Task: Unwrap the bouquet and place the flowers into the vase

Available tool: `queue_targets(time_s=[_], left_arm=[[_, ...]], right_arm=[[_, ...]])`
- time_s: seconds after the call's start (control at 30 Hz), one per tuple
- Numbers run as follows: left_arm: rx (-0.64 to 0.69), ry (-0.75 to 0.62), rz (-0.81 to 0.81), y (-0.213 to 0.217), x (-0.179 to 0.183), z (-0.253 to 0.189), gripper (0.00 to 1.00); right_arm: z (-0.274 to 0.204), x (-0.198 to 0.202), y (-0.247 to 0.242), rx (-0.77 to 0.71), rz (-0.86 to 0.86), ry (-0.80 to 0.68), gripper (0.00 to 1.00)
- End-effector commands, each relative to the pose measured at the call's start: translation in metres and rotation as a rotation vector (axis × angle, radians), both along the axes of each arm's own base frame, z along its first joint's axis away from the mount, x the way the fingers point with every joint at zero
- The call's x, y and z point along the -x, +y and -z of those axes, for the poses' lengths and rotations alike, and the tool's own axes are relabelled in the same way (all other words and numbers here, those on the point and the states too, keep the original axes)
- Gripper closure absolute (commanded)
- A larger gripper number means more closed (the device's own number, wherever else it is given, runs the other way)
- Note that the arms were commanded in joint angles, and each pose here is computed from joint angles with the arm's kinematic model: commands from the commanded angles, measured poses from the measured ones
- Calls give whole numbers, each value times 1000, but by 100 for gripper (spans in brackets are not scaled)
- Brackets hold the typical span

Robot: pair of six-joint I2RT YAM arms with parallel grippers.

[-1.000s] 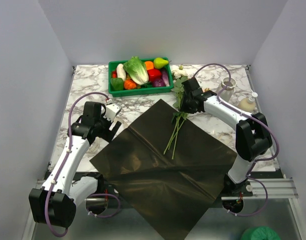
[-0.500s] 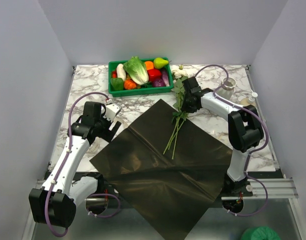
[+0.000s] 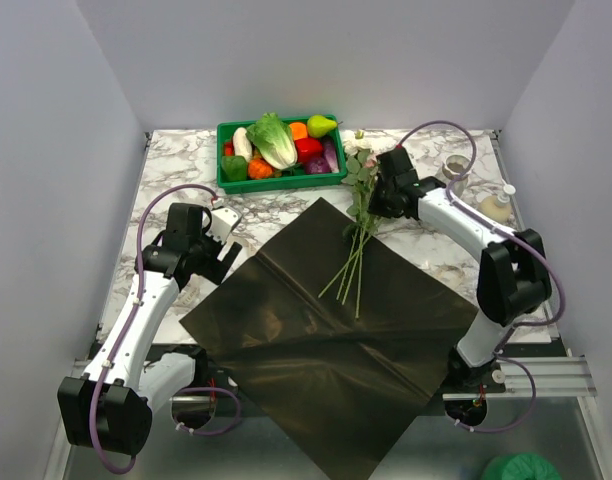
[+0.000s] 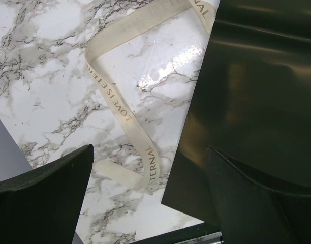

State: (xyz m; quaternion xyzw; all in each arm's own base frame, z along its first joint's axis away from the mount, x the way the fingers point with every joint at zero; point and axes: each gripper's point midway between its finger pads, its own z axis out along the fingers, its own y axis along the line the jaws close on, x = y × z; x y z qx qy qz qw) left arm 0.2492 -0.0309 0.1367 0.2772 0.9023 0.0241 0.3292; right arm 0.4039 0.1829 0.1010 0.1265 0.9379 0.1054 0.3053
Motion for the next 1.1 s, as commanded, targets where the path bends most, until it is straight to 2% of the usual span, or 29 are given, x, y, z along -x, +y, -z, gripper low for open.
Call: queue_targets(time_s=[0.0,0.2,0.33,0.6,0.7,0.9,1.0,1.07], left_arm=[[-7,-12,-13,3,-1,-7,1],[6,-14,-21,2,1,-11,1],[10,-15,-23,2,3,-13,1],[11,-27,-30,3,7,-19,1],[15,-28,-31,3,9,-20,1],[32,-40,-33,1,9,-26,1],[36,-44,-32,0,10,-26,1],[43,-39,-31,-1,10,-25,1]], right_arm=[[-61,-1,0,-67,-21,-150,99],[-99,14,-1,-101,-81,-252,99],[-149,28,5,-172,-178,-432,99],[-196,67,5,-215,-313,-568,99],[-175,81,14,-219,-416,-516,99],[-76,105,13,-137,-483,-212,99],[-30,120,15,-78,-519,-140,99],[-19,119,19,-57,-528,-159,99]])
